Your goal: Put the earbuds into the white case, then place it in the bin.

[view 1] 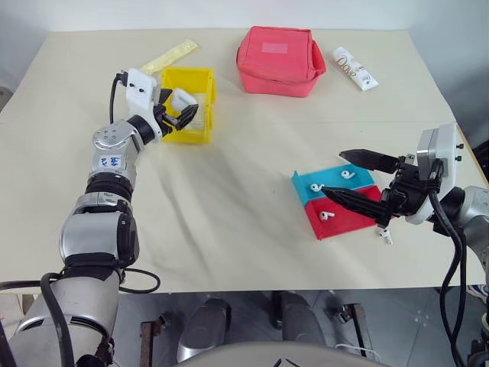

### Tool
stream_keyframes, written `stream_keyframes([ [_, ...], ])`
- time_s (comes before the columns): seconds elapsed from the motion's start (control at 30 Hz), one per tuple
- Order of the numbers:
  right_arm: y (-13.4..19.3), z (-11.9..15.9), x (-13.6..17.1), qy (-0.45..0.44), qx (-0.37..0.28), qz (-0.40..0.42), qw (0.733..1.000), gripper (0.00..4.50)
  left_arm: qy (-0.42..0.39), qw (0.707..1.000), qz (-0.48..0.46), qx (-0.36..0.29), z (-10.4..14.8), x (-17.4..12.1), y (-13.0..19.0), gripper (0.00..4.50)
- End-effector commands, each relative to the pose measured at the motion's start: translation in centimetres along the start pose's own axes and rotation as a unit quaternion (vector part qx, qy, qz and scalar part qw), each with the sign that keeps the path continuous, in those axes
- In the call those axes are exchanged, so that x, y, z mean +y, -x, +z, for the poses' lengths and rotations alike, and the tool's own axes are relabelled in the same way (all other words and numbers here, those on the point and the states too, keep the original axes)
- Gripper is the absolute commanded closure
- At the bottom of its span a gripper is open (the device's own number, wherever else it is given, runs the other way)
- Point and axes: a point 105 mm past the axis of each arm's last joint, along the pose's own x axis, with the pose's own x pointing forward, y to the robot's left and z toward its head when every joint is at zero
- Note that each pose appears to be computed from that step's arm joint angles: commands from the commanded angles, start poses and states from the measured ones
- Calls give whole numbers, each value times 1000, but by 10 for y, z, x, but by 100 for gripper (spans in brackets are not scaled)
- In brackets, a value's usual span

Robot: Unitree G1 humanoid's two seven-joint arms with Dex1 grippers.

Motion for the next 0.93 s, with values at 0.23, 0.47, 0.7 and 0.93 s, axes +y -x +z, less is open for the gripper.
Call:
stream_keyframes([
  [0.23, 10, 3, -5, 24, 27, 46, 998, 0, -78, 975, -163, -131, 44, -19, 52, 3],
  [0.47, 31, -18, -35, -42, 28, 30, 998, 0, -33, 969, -235, -63, 12, -32, 117, 3],
  [0.7, 66, -47, -44, -17, 95, 74, 993, 0, -13, 979, -204, 0, -14, -24, 161, 3],
  [0.93, 76, -51, -56, -9, 106, 68, 992, 0, -7, 980, -195, -22, -11, -24, 168, 3],
])
